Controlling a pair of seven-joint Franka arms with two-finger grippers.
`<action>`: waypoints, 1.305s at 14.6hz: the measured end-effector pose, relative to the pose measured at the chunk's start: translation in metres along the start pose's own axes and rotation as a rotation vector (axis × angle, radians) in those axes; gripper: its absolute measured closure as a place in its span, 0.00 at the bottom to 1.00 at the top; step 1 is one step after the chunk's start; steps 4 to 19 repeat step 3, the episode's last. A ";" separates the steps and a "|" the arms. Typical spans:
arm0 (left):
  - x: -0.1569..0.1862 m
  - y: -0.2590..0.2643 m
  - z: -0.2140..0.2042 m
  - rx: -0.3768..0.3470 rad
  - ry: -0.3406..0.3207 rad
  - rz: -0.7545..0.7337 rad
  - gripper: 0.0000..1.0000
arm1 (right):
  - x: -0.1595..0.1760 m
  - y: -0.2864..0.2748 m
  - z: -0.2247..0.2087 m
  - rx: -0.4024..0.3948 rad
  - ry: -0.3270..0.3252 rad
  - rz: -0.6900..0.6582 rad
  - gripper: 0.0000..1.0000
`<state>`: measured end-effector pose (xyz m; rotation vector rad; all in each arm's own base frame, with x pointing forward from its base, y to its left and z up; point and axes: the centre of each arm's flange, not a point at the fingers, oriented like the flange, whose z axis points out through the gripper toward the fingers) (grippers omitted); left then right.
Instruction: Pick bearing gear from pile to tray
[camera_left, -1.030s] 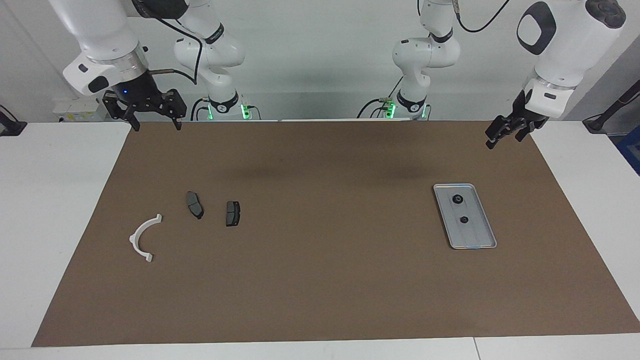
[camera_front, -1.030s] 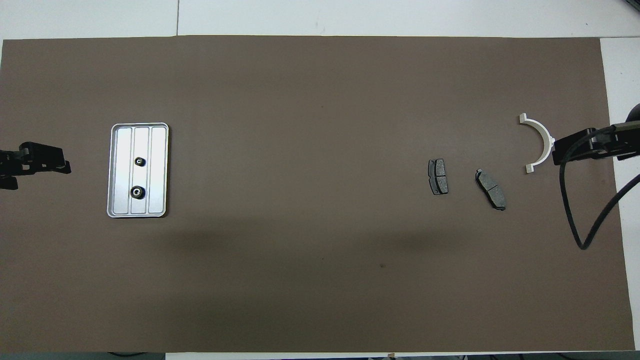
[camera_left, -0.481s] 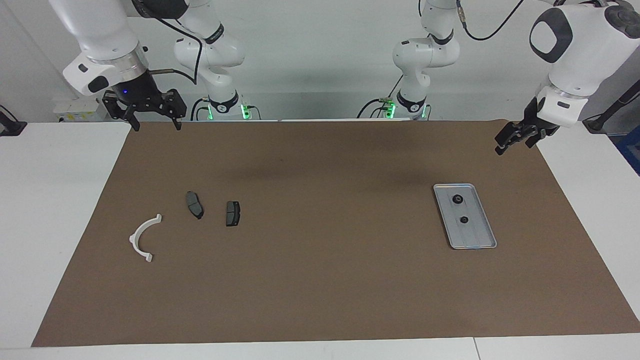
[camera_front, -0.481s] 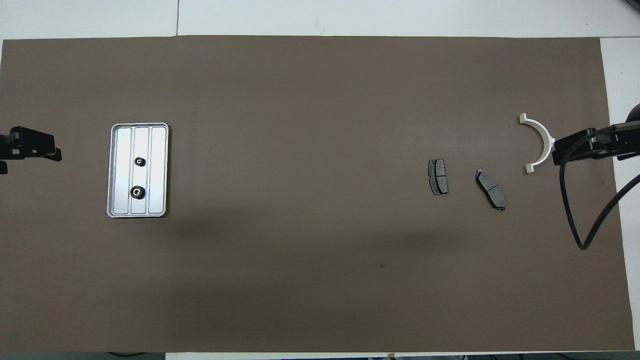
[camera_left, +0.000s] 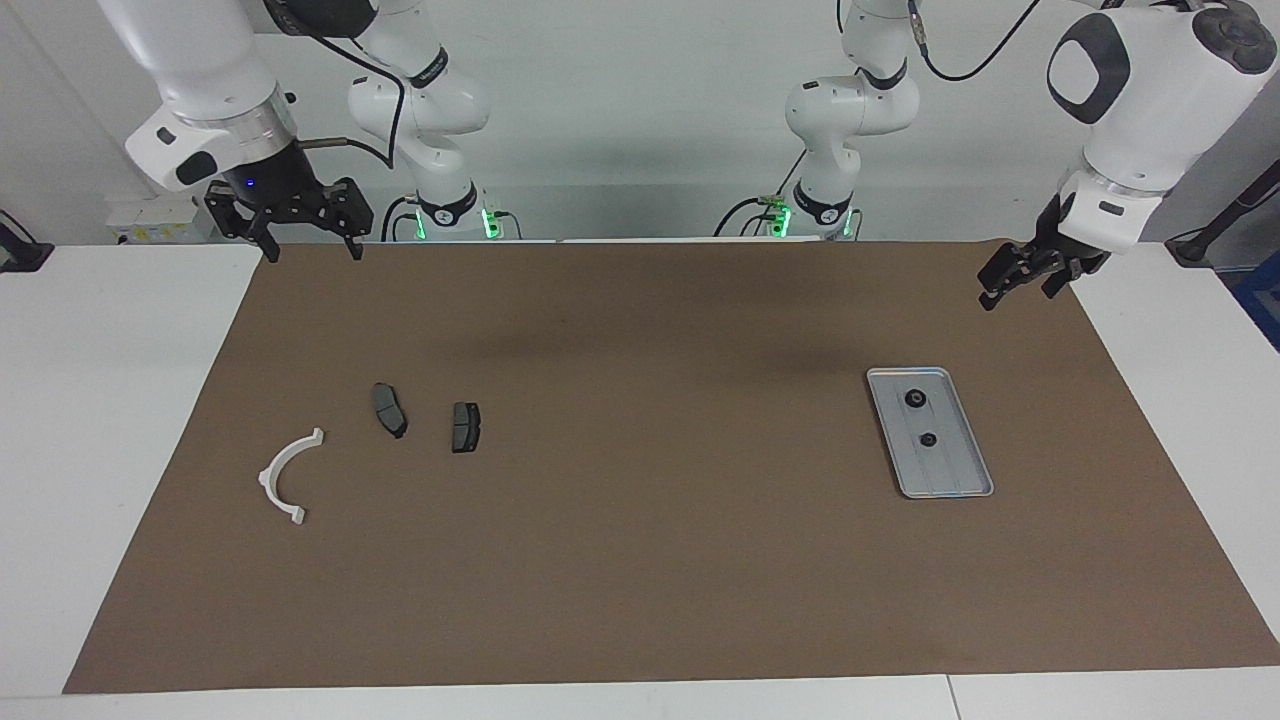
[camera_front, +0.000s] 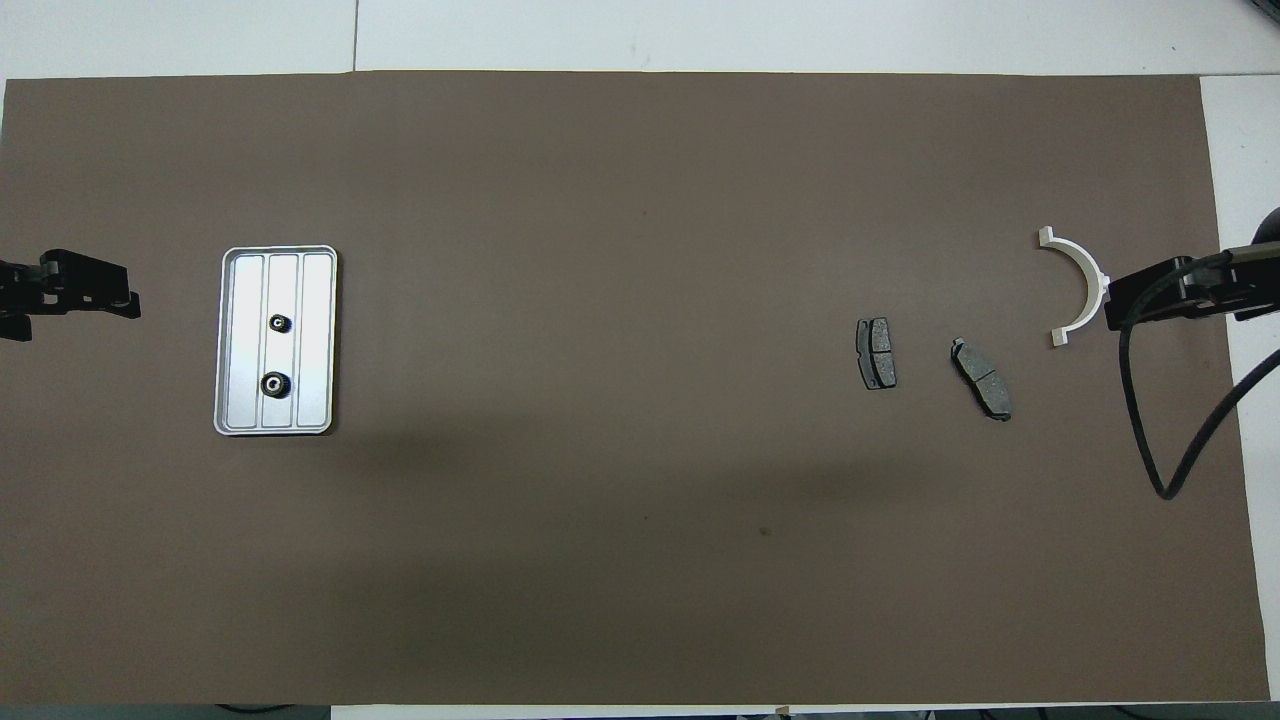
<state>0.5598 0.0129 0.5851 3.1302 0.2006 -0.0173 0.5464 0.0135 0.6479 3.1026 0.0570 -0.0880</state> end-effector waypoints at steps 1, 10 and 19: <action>0.000 0.000 0.000 0.000 0.000 0.000 0.00 | 0.000 0.000 0.000 0.000 0.000 0.000 0.00; 0.000 0.001 0.000 0.000 0.000 0.002 0.00 | 0.000 0.000 0.000 0.000 0.000 0.000 0.00; 0.000 0.001 0.000 0.000 0.000 0.002 0.00 | 0.000 0.000 0.000 0.000 0.000 0.000 0.00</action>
